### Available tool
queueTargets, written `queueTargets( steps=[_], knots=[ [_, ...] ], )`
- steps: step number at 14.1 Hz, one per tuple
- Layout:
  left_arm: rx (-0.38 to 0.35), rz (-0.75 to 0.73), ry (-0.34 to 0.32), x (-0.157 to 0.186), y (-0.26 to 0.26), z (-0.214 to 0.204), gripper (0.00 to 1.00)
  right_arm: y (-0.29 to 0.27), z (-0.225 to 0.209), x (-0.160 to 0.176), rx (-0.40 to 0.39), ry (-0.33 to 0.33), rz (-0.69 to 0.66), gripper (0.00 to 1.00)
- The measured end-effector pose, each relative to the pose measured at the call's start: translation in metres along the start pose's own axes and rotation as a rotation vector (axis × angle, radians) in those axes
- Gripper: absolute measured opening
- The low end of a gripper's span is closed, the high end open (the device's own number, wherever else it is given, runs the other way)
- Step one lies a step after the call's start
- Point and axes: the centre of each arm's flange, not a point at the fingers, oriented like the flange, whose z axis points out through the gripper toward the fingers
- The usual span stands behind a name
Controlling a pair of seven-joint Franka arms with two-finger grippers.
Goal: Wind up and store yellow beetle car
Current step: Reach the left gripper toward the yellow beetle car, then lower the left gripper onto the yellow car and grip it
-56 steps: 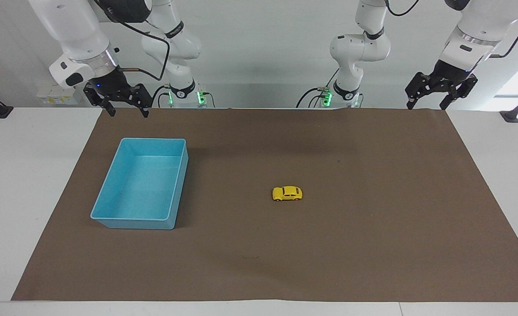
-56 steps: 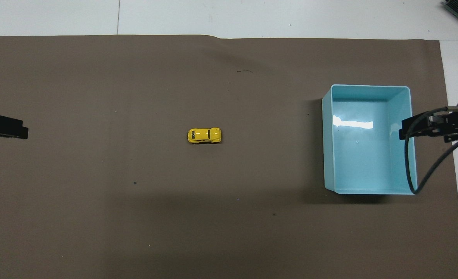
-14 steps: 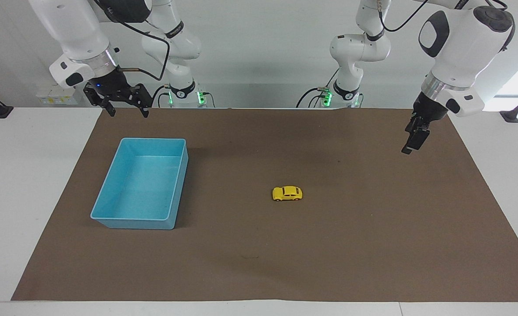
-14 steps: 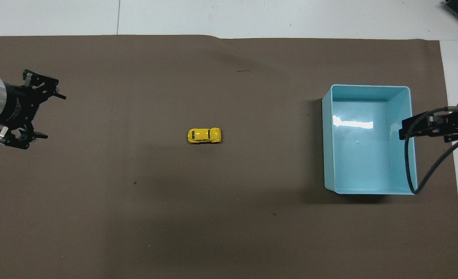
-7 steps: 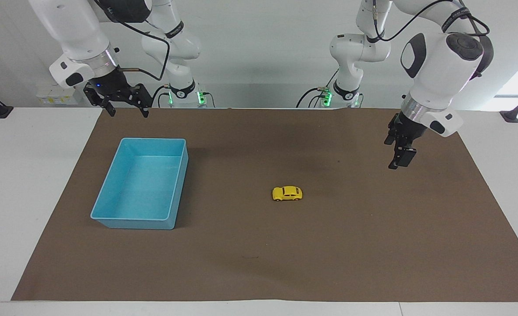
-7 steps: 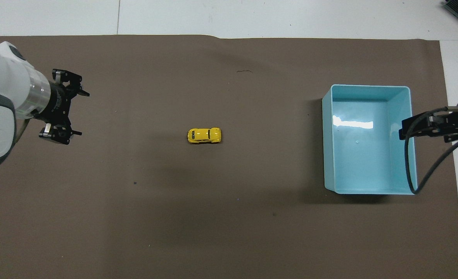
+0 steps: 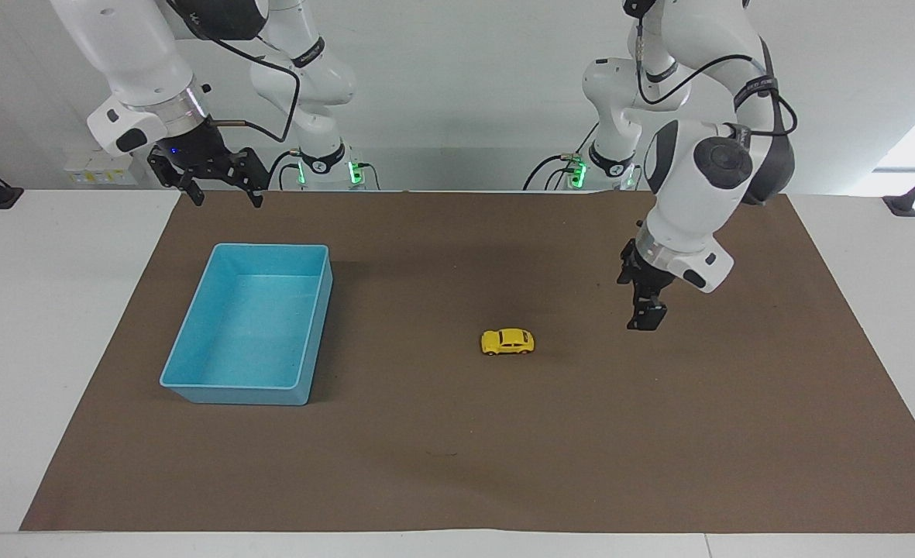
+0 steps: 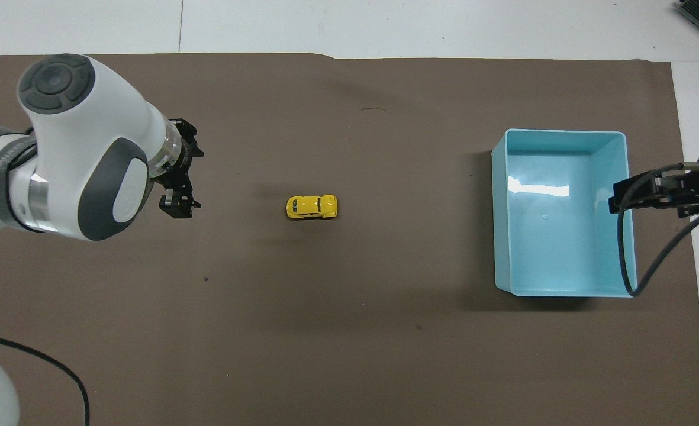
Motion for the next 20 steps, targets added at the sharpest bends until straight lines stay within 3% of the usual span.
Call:
queueTargets(
  steps=[7, 14, 20],
  knots=[
    [-0.001, -0.097, -0.046, -0.065, 0.003, 0.055, 1.0, 0.0, 0.0, 0.0, 0.0, 0.0, 0.0, 1.0],
    [0.06, -0.135, -0.017, -0.14, -0.007, 0.129, 1.0, 0.0, 0.0, 0.0, 0.0, 0.0, 0.0, 1.0],
    [0.035, -0.128, -0.031, -0.157, -0.007, 0.124, 1.0, 0.0, 0.0, 0.0, 0.0, 0.0, 0.0, 1.0]
  ],
)
